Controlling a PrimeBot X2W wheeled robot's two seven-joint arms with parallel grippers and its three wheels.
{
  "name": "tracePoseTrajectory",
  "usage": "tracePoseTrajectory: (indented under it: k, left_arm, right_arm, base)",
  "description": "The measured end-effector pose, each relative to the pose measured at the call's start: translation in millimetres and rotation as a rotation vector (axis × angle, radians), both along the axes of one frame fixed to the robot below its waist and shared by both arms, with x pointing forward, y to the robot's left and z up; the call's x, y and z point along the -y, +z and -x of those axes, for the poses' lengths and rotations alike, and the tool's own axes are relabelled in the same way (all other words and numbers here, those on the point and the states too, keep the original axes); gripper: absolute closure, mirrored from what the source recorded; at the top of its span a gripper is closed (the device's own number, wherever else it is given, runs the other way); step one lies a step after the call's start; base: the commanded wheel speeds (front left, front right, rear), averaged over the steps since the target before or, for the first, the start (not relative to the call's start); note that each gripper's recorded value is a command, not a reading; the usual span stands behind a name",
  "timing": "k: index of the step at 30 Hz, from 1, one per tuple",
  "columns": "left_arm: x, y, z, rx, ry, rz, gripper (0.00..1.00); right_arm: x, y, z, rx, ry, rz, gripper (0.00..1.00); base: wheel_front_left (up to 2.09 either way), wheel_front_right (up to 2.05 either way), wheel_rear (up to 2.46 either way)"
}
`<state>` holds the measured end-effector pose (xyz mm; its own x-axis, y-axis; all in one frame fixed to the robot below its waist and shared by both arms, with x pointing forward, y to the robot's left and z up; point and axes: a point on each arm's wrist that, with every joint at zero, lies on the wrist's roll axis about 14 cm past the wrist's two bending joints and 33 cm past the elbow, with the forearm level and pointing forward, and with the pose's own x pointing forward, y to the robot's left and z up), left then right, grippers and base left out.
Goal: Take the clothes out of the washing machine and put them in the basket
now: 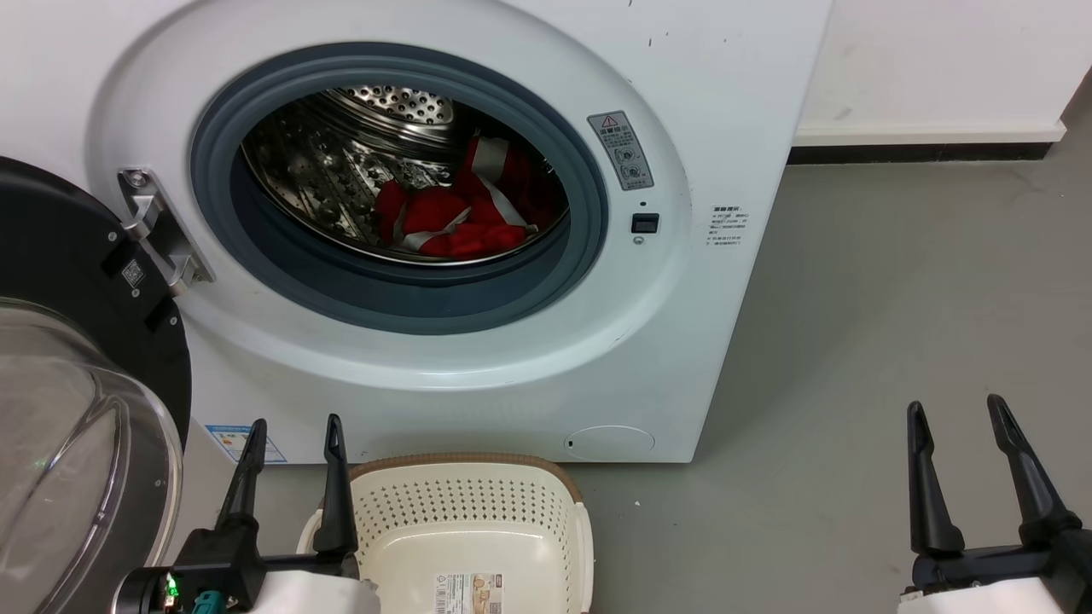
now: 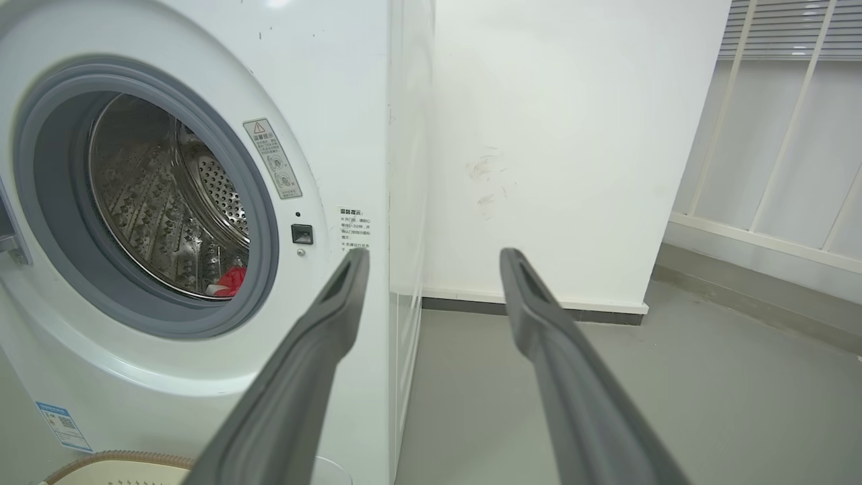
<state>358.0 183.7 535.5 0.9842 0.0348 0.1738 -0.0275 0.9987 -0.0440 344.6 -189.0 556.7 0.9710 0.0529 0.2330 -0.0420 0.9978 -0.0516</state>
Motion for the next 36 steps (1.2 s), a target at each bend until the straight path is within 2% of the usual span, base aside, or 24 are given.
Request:
tracePoseTrajectory:
  k: [21,29,36]
  left_arm:
    - [4.1,-7.7,-7.0,-0.024,-0.017,-0.008,0.00]
    - [9.8,-5.7,-45.3,-0.015,-0.074,-0.030,0.00]
    - [5.8,-1.2,-104.2,0.000,-0.105,-0.073,0.00]
  right_arm:
    - [0.6,-5.2,0.2,-0.017,-0.003,-0.009,0.00]
    - [1.6,-7.6,-9.9,-0.024,-0.007,-0.008,0.00]
    - [6.2,-11.3,-28.0,-0.032,-0.022,-0.002,0.00]
  base:
    - [0.00,0.00,0.00]
    - [0.00,0.00,0.00]
    - [0.00,0.00,0.00]
